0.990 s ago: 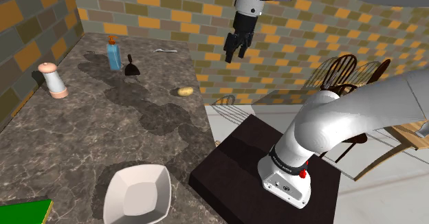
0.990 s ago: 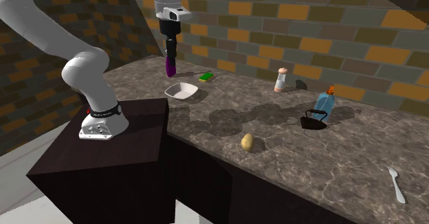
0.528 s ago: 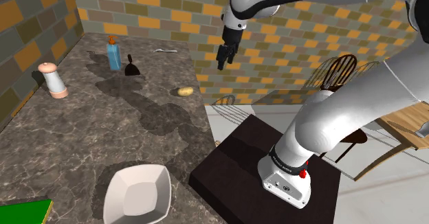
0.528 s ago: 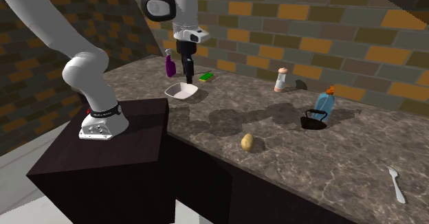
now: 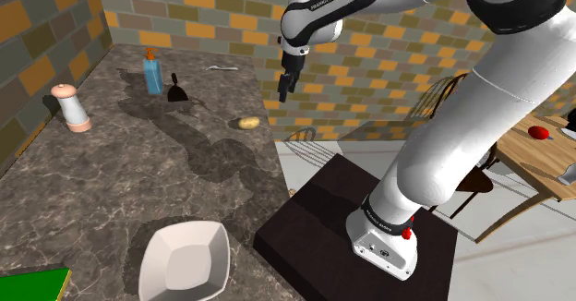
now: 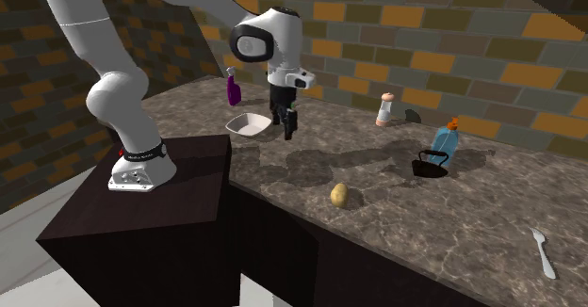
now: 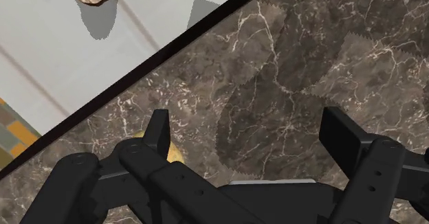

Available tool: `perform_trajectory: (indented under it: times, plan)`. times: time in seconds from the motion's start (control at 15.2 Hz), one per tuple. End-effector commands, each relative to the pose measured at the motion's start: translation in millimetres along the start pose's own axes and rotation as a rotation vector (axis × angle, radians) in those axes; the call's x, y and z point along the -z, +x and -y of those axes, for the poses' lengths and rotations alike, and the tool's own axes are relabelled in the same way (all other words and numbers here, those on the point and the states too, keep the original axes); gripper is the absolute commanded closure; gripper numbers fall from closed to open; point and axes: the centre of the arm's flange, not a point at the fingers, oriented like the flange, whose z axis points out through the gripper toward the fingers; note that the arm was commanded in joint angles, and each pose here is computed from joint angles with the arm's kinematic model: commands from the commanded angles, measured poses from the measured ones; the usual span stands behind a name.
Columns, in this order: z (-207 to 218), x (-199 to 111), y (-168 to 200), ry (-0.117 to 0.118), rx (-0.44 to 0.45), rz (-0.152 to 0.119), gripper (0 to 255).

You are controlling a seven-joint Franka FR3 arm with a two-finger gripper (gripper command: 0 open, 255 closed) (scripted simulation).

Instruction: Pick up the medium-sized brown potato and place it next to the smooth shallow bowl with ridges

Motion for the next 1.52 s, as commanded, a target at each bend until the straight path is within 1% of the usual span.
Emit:
perform_trajectory:
  times: [0.0, 0.73, 1.45]
  plan:
    - [-11.8, -17.8, 14.4, -0.004, 0.044, 0.002, 0]
    - [-61.3, -116.1, 109.3, -0.021, 0.275, 0.019, 0]
    - [-89.7, -215.3, 211.7, -0.038, 0.505, 0.035, 0]
